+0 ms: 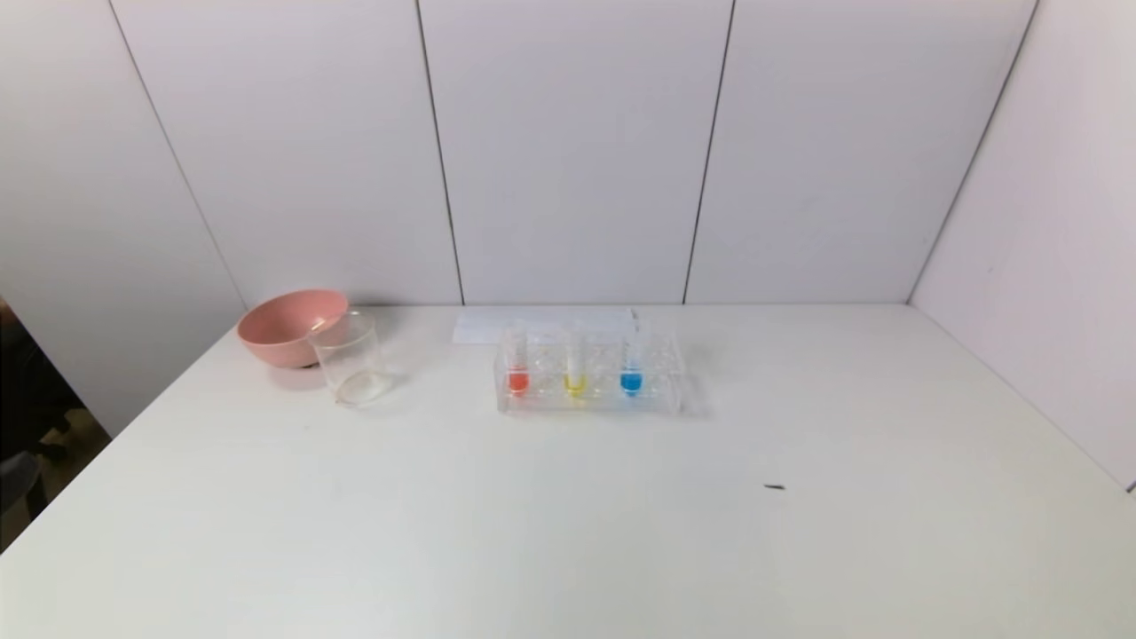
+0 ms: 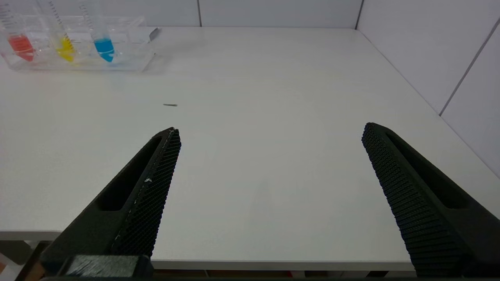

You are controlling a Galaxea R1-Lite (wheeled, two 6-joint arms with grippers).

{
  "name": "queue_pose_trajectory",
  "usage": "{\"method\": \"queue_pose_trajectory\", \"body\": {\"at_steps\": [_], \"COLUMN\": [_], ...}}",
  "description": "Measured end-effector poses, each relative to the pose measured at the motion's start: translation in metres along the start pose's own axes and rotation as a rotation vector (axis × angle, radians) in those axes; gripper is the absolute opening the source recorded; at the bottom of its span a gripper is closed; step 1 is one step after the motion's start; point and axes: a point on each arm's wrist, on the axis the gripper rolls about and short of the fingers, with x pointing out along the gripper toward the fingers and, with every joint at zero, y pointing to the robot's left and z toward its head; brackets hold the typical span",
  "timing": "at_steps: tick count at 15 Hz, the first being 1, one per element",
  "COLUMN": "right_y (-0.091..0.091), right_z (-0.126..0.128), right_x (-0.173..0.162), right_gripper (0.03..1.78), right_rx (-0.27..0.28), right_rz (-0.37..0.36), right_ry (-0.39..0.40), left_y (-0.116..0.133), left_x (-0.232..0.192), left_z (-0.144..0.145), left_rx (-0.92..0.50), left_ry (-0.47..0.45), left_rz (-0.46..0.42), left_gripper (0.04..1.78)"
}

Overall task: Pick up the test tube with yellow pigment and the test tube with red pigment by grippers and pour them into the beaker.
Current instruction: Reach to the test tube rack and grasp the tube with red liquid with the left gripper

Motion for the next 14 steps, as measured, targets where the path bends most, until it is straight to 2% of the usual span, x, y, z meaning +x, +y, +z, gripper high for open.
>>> {"method": "queue_pose_trajectory", "body": {"at_steps": [8,14], "right_y": [0.0,0.0], "right_z": [0.0,0.0], "right_x": [0.0,0.0], "right_gripper": [1.7,1.7], "right_rx": [0.0,0.0], "right_rz": [0.0,0.0], "right_ry": [0.0,0.0], "left_y": [0.014,0.018], "left_x": [0.067,0.125], "left_z": [0.013,-0.005], "left_rx": [-0.075,-0.118], "left_ry": [0.063,0.165], "left_rz": [-0.083,-0.136], "left_gripper": [1.76,1.76]}}
